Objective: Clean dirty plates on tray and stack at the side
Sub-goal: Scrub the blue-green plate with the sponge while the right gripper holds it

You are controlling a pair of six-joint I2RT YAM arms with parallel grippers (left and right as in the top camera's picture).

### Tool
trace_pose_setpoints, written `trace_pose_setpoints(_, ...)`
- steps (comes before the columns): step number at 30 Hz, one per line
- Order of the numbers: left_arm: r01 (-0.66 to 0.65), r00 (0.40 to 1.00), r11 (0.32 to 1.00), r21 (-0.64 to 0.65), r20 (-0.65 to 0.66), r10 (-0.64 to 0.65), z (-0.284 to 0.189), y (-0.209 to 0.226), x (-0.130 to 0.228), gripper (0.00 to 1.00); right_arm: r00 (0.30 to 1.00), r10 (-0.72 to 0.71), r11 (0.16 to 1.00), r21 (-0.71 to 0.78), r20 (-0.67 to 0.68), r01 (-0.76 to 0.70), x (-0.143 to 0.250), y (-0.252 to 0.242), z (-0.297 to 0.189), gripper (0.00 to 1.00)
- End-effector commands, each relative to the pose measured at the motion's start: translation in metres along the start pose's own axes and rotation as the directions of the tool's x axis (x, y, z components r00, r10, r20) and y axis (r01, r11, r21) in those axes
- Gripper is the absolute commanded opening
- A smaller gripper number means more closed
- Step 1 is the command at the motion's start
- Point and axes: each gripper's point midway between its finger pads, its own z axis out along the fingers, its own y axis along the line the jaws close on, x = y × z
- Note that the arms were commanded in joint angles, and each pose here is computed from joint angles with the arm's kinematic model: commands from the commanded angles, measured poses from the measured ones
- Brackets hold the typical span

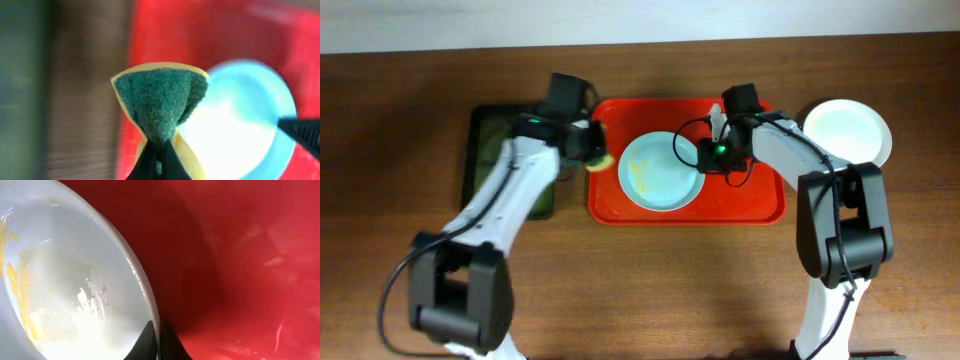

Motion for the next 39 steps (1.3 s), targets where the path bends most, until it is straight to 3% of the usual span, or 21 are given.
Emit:
trace_pose_setpoints(1,-0.084,0.993,0.995,0.061,-0.080,0.089,0.036,-0.047,0.037,0.00,0.995,0.053,0.998,0.039,-0.086,-0.050,0.027,-0.007,0.028,0.04)
trace_pose_setpoints(6,-0.174,0.980,0.976,0.132,-0.072,0.185,0.077,-0.105,0.070,0.00,0.995,0.057,0.998,0.040,-0.086,-0.054,0.027,-0.007,0.028,0.04)
trace_pose_setpoints(11,-0.181,0.982,0.976,0.124,-0.035,0.186,0.094,-0.107,0.065,0.00,0.995,0.057,0.998,0.040,-0.086,-0.054,0.027,-0.007,0.028,0.04)
trace_pose_setpoints(14,-0.199,0.980,0.965,-0.170,-0.042,0.195,0.109,-0.049,0.067,0.00,0.994,0.059,0.998,0.043,-0.093,-0.055,0.029,-0.008,0.027,0.04)
trace_pose_setpoints(17,-0.229,0.965,0.833,-0.503,-0.009,0.260,0.078,0.006,0.044,0.00,0.994,0.059,0.997,0.057,-0.089,-0.054,0.028,-0.010,0.027,0.04)
trace_pose_setpoints(19,-0.223,0.961,0.805,-0.550,0.012,0.275,0.055,0.002,0.022,0.00,0.994,0.059,0.996,0.067,-0.087,-0.053,0.028,-0.012,0.027,0.04)
trace_pose_setpoints(21,-0.202,0.964,0.844,-0.497,0.049,0.260,0.038,-0.022,0.002,0.00,0.994,0.059,0.996,0.068,-0.087,-0.053,0.028,-0.012,0.027,0.04)
trace_pose_setpoints(24,-0.192,0.979,0.966,-0.170,0.028,0.200,0.047,-0.086,0.005,0.00,0.994,0.059,0.996,0.067,-0.087,-0.053,0.028,-0.012,0.027,0.04)
trace_pose_setpoints(26,-0.191,0.981,0.982,-0.002,-0.031,0.191,0.061,-0.113,0.021,0.00,0.994,0.059,0.996,0.068,-0.088,-0.053,0.028,-0.012,0.027,0.04)
trace_pose_setpoints(27,-0.192,0.980,0.981,-0.001,-0.051,0.191,0.070,-0.112,0.026,0.00,0.994,0.059,0.996,0.068,-0.088,-0.053,0.028,-0.012,0.027,0.04)
trace_pose_setpoints(29,-0.199,0.975,0.979,-0.048,-0.111,0.192,0.101,-0.097,0.043,0.00,0.995,0.055,0.997,0.067,-0.088,-0.049,0.028,-0.012,0.027,0.04)
trace_pose_setpoints(32,-0.177,0.984,0.948,-0.265,-0.079,0.162,0.116,-0.039,0.025,0.00,0.994,0.057,0.996,0.068,-0.092,-0.050,0.029,-0.012,0.027,0.04)
trace_pose_setpoints(34,-0.156,0.987,0.889,-0.431,-0.040,0.154,0.105,0.004,0.006,0.00,0.994,0.057,0.996,0.068,-0.092,-0.051,0.029,-0.012,0.027,0.04)
trace_pose_setpoints(36,-0.184,0.975,0.770,-0.611,-0.017,0.220,0.078,0.038,-0.014,0.00,0.994,0.056,0.996,0.068,-0.091,-0.050,0.029,-0.012,0.027,0.04)
trace_pose_setpoints(37,-0.178,0.973,0.751,-0.636,0.000,0.230,0.068,0.039,-0.021,0.00,0.994,0.056,0.996,0.068,-0.091,-0.050,0.029,-0.012,0.027,0.04)
trace_pose_setpoints(39,-0.156,0.974,0.775,-0.612,0.036,0.225,0.051,0.027,-0.036,0.00,0.994,0.057,0.996,0.068,-0.091,-0.050,0.029,-0.012,0.027,0.04)
